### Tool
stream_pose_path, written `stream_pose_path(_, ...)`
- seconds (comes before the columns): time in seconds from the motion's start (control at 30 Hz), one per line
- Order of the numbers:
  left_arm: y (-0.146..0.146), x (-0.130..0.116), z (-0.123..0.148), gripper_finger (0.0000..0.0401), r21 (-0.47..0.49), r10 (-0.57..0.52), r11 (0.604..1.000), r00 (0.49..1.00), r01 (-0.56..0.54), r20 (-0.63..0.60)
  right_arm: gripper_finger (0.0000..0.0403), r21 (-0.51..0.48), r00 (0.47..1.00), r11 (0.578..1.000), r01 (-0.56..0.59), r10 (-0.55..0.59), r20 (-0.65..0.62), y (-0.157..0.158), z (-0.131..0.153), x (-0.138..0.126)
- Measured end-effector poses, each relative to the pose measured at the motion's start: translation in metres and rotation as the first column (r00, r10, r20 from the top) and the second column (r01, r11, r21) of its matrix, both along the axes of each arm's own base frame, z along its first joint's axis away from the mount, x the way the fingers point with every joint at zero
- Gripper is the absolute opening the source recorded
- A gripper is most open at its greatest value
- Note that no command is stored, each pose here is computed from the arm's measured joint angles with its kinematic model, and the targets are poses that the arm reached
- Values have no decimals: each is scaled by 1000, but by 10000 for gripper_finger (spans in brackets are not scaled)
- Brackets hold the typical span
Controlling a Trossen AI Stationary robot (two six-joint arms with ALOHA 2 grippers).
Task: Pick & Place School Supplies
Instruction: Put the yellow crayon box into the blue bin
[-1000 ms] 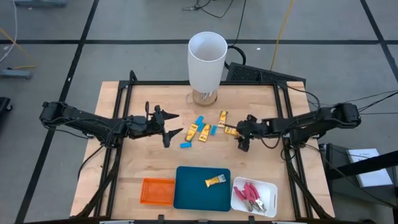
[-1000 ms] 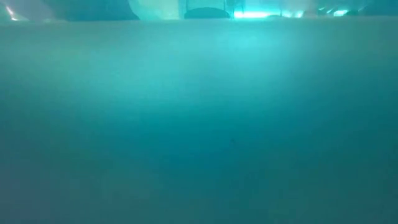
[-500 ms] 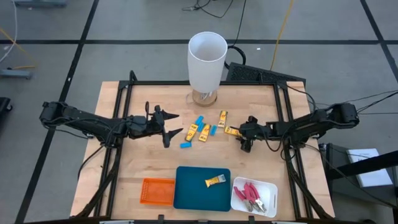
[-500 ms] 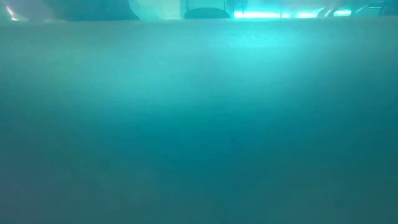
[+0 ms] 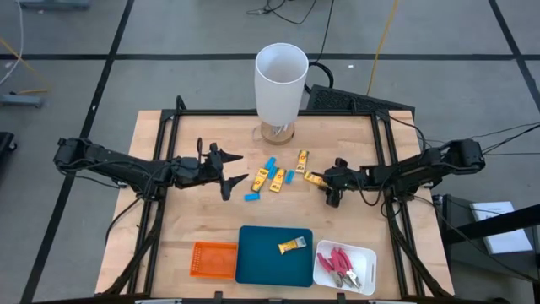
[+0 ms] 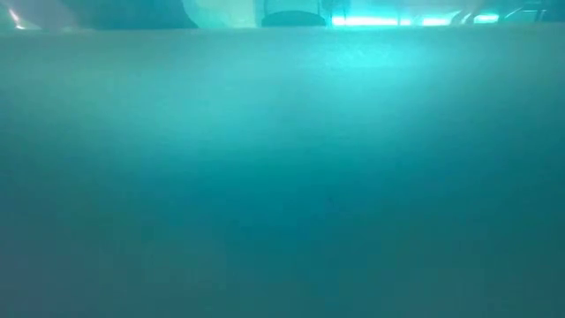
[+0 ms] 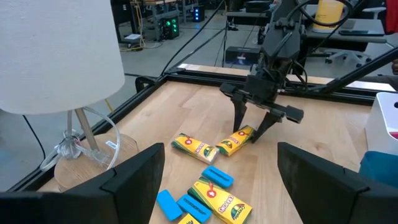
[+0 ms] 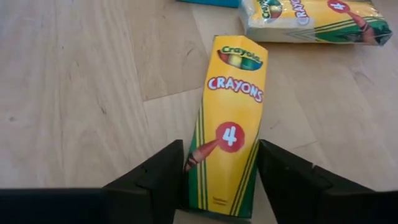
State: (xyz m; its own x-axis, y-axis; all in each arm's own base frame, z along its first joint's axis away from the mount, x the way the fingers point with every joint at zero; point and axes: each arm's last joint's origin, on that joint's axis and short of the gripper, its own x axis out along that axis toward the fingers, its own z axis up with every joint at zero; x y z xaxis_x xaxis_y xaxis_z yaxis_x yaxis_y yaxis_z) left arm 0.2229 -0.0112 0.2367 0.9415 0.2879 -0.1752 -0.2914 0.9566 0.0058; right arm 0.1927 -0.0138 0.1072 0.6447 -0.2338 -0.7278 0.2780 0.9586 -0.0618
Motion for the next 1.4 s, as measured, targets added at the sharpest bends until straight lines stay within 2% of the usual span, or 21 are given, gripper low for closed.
stream_pose_path(0.3,0,0,0,310,-2,1,1000,1000,-1,1,153,-1,1000,1000,0,0,-2,0,0,0)
stream_pose_path(0.53,0,0,0,310,-1,1,1000,1000,-1,0,154,-12,999,1000,-8,8,40,0,2,3)
stream_pose_path(0.8,0,0,0,310,-1,0,1000,1000,0,1,152,-27,987,999,-24,28,160,0,11,11)
stream_pose_path(0.9,0,0,0,310,-1,1,1000,1000,-1,0,153,3,975,998,-68,66,211,2,15,14)
stream_pose_path(1.1,0,0,0,310,0,0,1000,1000,0,0,154,91,906,971,-222,171,387,9,28,23)
stream_pose_path(1.3,0,0,0,310,0,0,1000,1000,0,0,154,55,773,923,-382,286,567,34,49,31)
stream_pose_path(1.4,0,0,0,310,0,0,1000,1000,0,0,155,44,736,897,-440,331,591,50,63,40)
